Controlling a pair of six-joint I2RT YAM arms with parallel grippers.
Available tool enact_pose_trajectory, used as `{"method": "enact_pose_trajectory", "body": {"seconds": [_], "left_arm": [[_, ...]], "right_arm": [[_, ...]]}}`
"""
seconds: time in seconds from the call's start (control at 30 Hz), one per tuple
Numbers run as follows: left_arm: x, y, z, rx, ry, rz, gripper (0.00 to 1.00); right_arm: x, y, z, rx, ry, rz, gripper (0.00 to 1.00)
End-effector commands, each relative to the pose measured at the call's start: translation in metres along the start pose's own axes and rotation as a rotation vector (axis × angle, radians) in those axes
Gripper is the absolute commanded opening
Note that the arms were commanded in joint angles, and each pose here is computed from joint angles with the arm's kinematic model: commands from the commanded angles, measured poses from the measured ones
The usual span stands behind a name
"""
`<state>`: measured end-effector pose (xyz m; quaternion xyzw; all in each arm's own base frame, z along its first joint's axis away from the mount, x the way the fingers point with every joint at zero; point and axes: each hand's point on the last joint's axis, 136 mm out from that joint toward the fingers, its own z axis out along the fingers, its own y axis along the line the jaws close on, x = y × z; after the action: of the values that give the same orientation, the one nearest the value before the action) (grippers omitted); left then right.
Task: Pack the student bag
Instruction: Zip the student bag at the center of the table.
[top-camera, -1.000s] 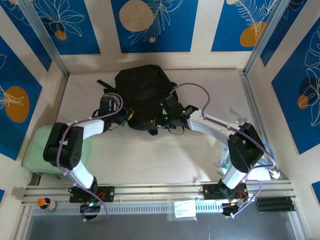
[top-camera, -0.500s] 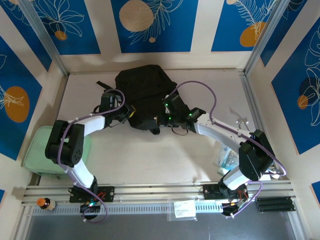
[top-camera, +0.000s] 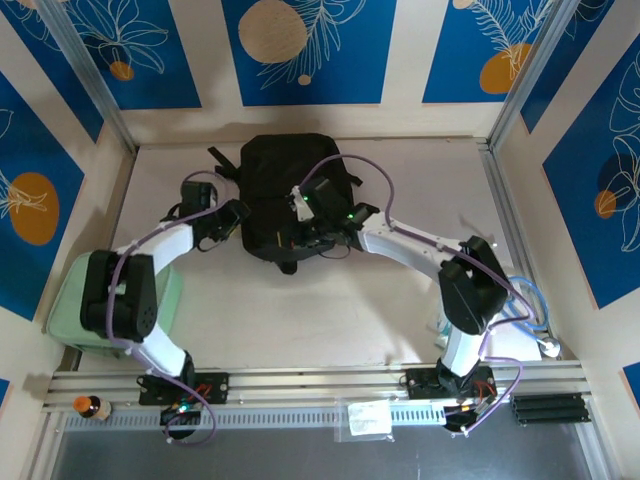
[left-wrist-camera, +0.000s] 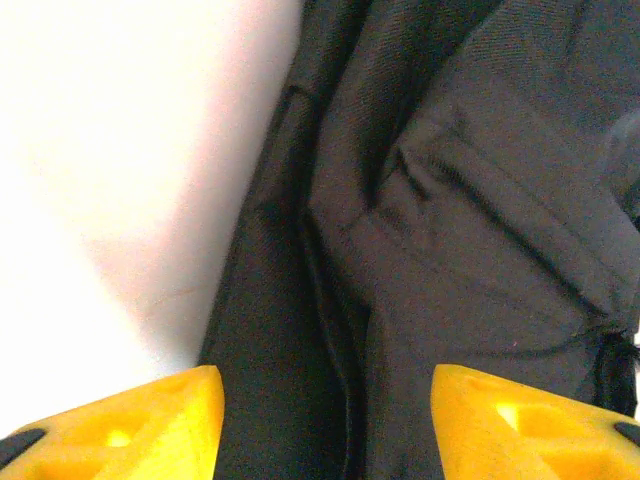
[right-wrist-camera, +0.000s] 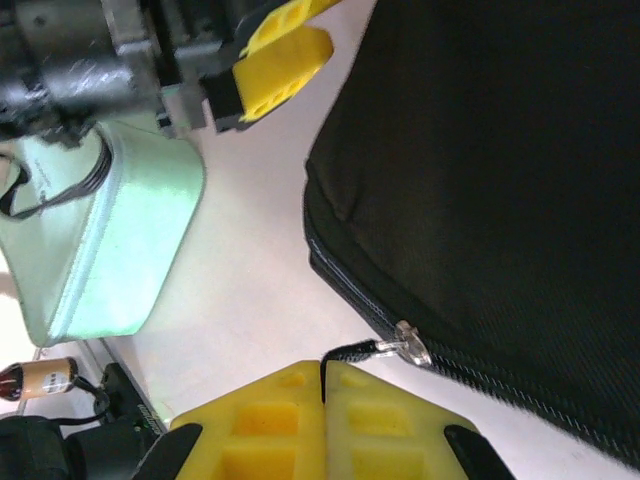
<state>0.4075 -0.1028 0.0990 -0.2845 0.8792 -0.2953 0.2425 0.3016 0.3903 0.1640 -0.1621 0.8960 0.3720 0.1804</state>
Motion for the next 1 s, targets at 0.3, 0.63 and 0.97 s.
{"method": "enact_pose_trajectory", "body": {"seconds": [0.3, 0.63, 0.97], "left_arm": [[0.059, 0.004, -0.057, -0.031, 0.115, -0.162, 0.67], [0.064, -0.013, -0.028, -0.025, 0.125, -0.185, 0.46], [0.051, 0.002, -0.015, -0.097, 0.066, -0.151, 0.02]], "right_arm": [[-0.008, 0.055, 0.018, -0.179, 0.038, -0.098, 0.00], [0.002, 0.043, 0.013, -0.132, 0.036, -0.077, 0.00], [0.027, -0.045, -0.028, 0.270, -0.074, 0.033, 0.00]]}}
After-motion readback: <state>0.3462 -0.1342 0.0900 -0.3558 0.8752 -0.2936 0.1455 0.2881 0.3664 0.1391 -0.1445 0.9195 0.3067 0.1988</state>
